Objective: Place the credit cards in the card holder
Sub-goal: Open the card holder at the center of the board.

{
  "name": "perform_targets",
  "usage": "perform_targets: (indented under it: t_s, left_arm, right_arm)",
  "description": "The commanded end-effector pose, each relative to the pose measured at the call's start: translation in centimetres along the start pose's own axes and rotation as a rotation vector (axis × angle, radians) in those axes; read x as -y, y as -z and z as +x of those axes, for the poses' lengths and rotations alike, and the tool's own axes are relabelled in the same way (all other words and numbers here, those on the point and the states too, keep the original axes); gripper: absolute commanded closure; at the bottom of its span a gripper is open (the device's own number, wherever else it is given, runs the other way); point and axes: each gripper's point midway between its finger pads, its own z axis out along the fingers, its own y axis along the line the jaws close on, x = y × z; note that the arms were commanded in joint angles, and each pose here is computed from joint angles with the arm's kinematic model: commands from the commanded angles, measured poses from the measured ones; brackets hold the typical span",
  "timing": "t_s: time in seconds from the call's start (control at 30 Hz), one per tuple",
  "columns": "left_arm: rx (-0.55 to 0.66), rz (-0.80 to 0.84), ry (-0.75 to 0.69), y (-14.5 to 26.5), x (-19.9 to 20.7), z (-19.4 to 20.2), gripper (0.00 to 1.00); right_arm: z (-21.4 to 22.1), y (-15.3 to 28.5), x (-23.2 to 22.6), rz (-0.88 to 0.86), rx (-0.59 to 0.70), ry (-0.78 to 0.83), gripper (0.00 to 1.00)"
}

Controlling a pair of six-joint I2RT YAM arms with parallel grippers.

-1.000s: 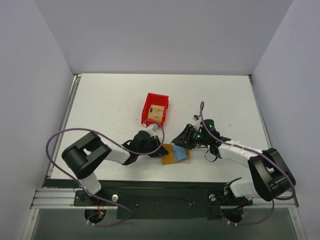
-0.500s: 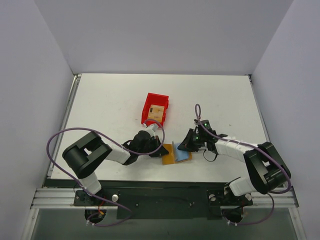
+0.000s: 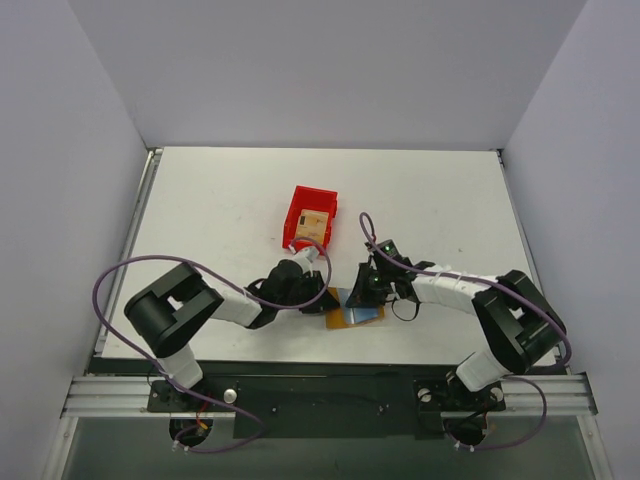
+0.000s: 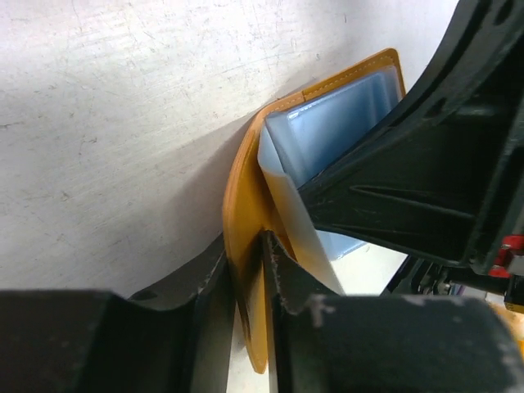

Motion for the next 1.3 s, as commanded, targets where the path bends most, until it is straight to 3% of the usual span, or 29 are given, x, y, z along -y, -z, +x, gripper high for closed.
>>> perform_targets:
  t_s: [0.0, 0.33, 0.6, 0.73, 0.9, 1.27]
  left_arm:
    - [0.029, -0.081, -0.058, 0.9, -0.6, -1.3, 0.68]
    - [0.178, -0.223, -0.108, 4.7, -0.6, -5.0, 0.55]
    - [0.246, 0.004, -0.243, 5.3, 7.1, -6.3, 0.55]
    - [0.171, 0.023, -0.303, 2.6, 8.7, -4.3, 0.73]
    - [0.096, 0.019, -0.265, -0.2, 7.4, -1.8, 0.97]
    - [0.068, -0.115, -0.237, -1.0, 3.5, -0.7, 1.0]
  right_arm:
    - [0.1, 0.1, 1.9, 0.103, -0.004, 0.024, 1.0]
    - [0.7, -0.7, 3.2, 0.18, -0.024, 0.05, 1.0]
    - [1.0, -1.1, 3.0, 0.156, -0.025, 0.037, 1.0]
    - [1.0, -1.1, 2.4, 0.119, -0.025, 0.035, 1.0]
    - [0.8, -0.7, 1.6, 0.085, -0.011, 0.037, 1.0]
    - [-0.7, 1.9, 0.3, 0.022, 0.059, 0.021, 1.0]
